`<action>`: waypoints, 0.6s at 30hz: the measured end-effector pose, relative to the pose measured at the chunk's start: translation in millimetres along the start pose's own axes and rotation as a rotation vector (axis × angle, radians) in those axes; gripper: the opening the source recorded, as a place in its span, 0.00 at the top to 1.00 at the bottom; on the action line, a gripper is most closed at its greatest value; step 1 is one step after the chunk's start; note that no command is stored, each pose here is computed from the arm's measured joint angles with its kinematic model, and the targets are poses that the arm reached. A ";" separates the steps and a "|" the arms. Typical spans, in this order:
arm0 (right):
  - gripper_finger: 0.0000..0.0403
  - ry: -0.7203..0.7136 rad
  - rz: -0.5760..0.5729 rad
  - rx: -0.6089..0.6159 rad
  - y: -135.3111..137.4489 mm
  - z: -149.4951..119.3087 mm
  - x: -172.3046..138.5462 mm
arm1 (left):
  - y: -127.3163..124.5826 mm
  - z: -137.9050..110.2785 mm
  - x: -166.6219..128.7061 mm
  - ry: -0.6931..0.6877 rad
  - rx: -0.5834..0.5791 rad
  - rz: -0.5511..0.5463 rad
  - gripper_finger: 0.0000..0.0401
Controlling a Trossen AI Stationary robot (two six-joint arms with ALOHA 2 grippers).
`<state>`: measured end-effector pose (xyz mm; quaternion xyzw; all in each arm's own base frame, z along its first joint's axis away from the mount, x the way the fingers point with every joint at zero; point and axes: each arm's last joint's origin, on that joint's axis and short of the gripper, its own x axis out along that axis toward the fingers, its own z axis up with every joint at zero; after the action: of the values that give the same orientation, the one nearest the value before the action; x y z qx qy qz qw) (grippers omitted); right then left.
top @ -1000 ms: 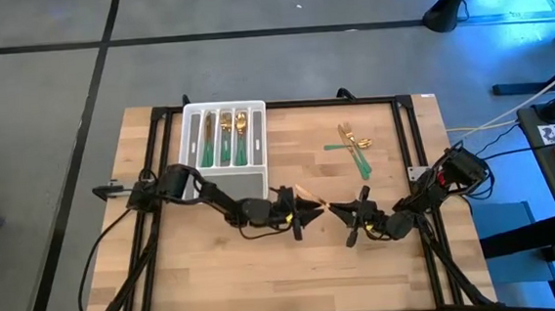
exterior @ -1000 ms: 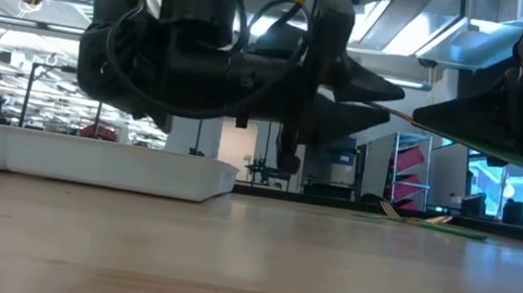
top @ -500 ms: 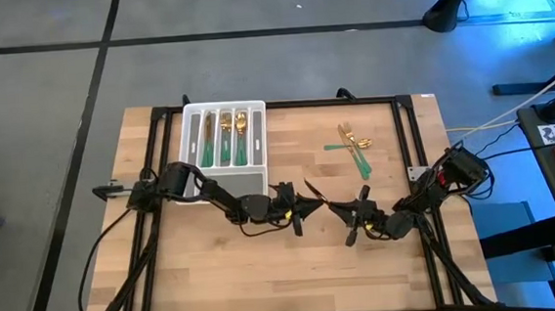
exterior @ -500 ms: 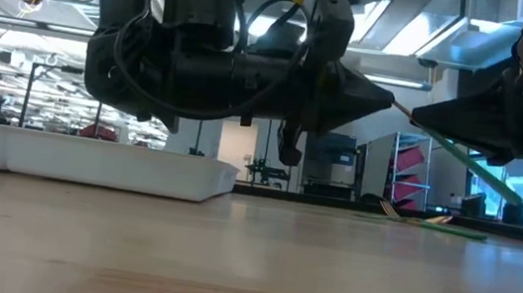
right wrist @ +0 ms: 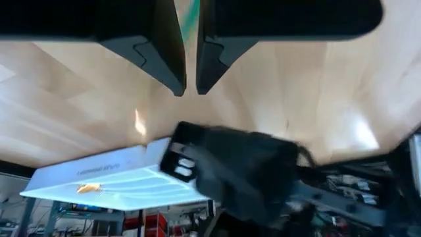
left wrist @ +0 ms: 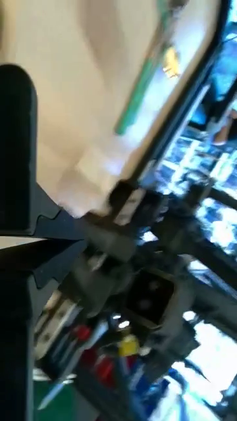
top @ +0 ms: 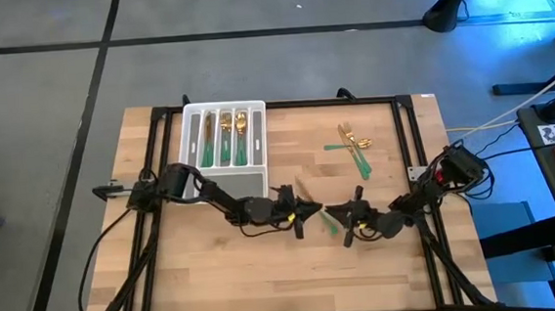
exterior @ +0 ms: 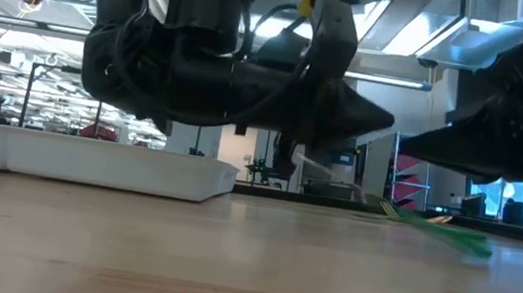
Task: Sort silverware
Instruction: Put the green knife into the white cutlery tray
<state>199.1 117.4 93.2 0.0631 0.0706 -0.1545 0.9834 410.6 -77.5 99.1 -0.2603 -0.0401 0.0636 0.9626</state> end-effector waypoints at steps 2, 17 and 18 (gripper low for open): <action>0.91 0.019 -0.002 -0.009 2.0 -1.7 1.7 | -3.3 -4.6 -1.8 0.028 0.008 -0.001 1.00; 0.76 0.144 -0.004 -0.026 11.4 -7.0 18.6 | -19.2 -21.1 -16.8 0.306 0.275 0.130 1.00; 0.72 0.181 -0.015 -0.008 8.8 -8.6 23.6 | -18.3 -23.5 -18.2 0.332 0.266 0.144 1.00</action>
<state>223.1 120.0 81.9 0.0722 0.1604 -0.1555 0.9721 397.1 -107.5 87.4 -0.1402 0.1463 0.0933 0.9748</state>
